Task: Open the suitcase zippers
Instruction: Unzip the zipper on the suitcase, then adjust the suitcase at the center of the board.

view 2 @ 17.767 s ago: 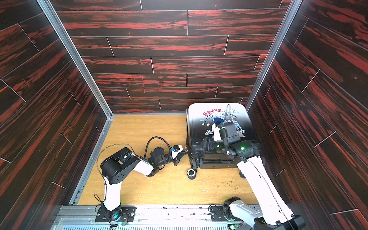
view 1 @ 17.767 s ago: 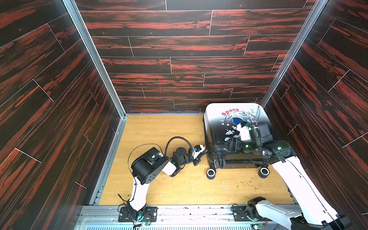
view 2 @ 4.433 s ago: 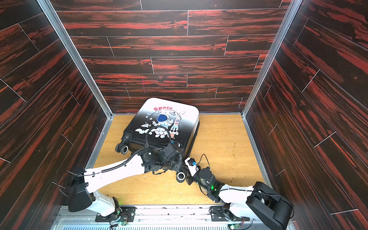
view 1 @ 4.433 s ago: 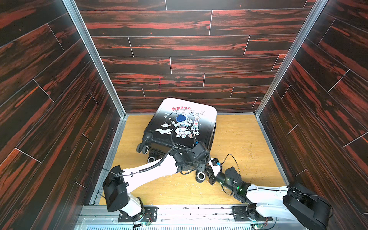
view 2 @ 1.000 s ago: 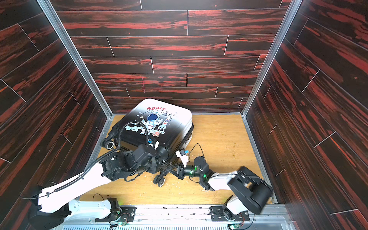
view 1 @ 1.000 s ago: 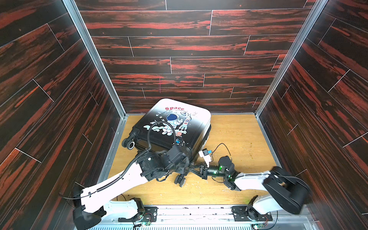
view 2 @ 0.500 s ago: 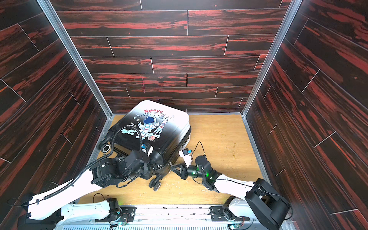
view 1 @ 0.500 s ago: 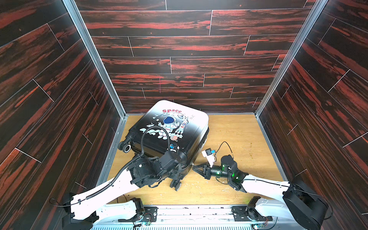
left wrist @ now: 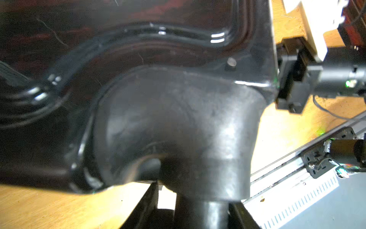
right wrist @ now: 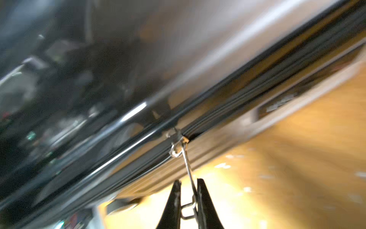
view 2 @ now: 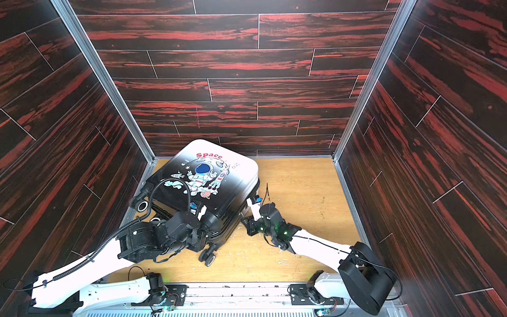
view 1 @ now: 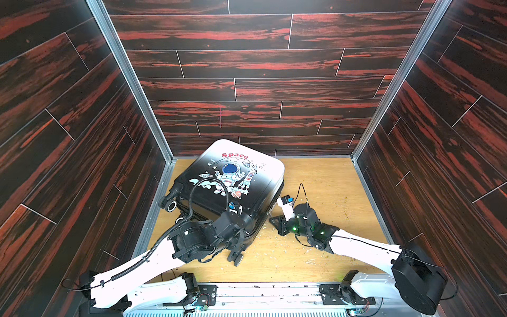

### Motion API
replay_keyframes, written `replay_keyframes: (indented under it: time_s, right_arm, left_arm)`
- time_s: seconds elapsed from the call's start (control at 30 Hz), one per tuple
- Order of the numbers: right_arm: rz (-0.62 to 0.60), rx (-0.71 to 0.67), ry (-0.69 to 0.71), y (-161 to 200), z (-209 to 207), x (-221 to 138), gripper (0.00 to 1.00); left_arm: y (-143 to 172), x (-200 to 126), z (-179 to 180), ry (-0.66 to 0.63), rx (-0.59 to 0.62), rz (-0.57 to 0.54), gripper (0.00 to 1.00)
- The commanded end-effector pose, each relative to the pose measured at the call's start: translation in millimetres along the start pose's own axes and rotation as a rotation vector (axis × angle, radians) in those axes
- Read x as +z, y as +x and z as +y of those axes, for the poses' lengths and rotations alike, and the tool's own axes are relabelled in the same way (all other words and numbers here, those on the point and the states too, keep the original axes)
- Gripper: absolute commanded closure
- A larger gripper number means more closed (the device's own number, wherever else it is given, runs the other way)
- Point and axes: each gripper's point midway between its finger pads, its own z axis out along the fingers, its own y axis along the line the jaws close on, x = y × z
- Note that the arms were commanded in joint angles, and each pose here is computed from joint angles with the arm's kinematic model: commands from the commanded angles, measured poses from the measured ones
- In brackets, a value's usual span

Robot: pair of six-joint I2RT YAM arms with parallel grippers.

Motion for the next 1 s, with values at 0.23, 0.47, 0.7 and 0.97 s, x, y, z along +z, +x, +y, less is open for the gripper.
replay_keyframes:
  time_s: [0.23, 0.47, 0.7, 0.97]
  right_arm:
    - [-0.206, 0.055, 0.476, -83.1, -124.2, -7.5, 1.0]
    - [-0.322, 0.175, 0.597, -126.9, -193.4, -23.4, 1.0]
    - [-0.38, 0.226, 0.643, -105.6, -202.1, -58.4, 1.0]
    - [-0.345, 0.305, 0.57, -45.8, -180.4, -94.6, 1.0]
  left_arm:
    - [-4.7, -20.5, 21.4, -0.043, -0.076, -0.073, 1.0]
    - [-10.5, -27.9, 28.2, -0.076, -0.041, -0.1, 1.0]
    - [-35.0, -30.0, 50.2, -0.234, 0.016, -0.189, 0.93]
    - [-61.1, -1.8, 95.4, -0.459, -0.058, -0.175, 0.85]
